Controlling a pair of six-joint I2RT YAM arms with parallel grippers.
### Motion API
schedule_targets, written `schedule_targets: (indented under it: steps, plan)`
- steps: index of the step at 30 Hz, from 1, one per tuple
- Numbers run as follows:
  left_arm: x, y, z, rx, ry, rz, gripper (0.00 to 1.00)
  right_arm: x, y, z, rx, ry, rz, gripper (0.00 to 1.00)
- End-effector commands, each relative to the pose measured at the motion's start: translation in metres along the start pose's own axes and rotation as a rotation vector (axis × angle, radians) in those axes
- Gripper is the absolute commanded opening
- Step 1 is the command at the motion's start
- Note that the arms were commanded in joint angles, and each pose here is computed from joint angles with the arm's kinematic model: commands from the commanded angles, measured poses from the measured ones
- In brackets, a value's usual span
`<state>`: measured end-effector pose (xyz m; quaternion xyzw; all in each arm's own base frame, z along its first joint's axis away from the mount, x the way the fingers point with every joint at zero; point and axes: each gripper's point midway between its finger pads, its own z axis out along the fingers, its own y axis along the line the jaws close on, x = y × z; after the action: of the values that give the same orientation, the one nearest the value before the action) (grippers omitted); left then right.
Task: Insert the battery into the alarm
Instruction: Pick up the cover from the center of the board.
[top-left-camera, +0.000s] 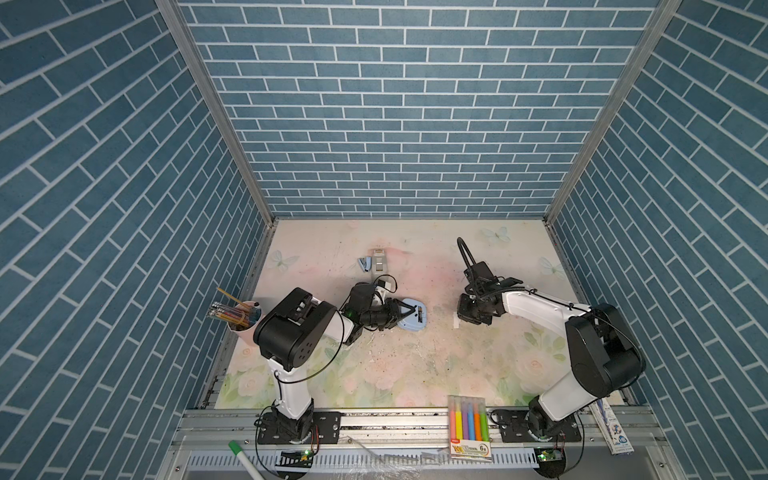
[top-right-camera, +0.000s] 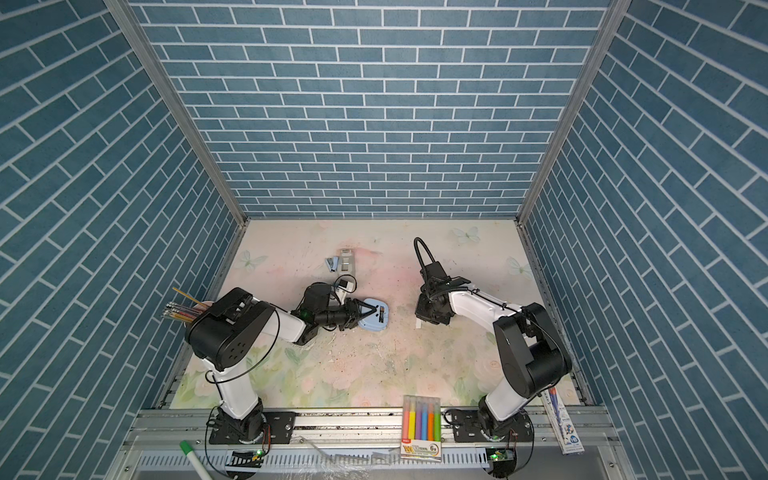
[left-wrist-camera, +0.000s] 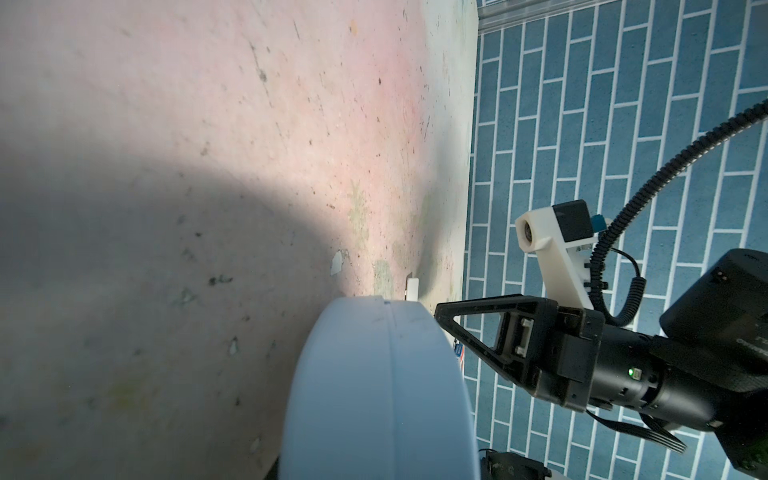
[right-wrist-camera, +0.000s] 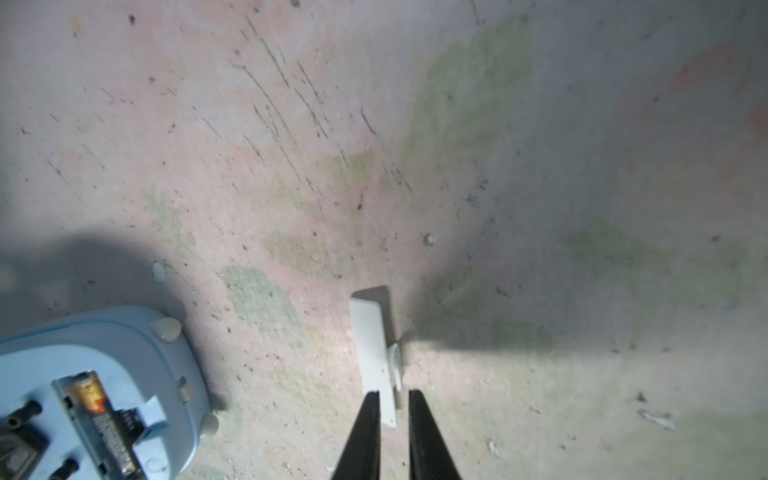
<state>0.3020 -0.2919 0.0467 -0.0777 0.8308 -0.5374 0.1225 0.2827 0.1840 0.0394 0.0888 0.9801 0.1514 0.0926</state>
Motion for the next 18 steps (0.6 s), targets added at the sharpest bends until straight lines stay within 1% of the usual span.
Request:
schedule_targets:
  steps: [1, 6, 18]
  plan:
    - [0.0113, 0.0351, 0.0021, -0.114, 0.022, -0.061, 0.01, 0.0066, -0.0026, 0.0081, -0.017, 0.03, -0.011, 0.16]
    - [0.0111, 0.0344, 0.0024, -0.112, 0.022, -0.059, 0.01, 0.0063, -0.0081, 0.0114, -0.012, 0.022, -0.003, 0.16]
    - [0.0114, 0.035, 0.0021, -0.113, 0.022, -0.061, 0.01, 0.0002, -0.0016, 0.0156, -0.092, -0.005, -0.002, 0.16]
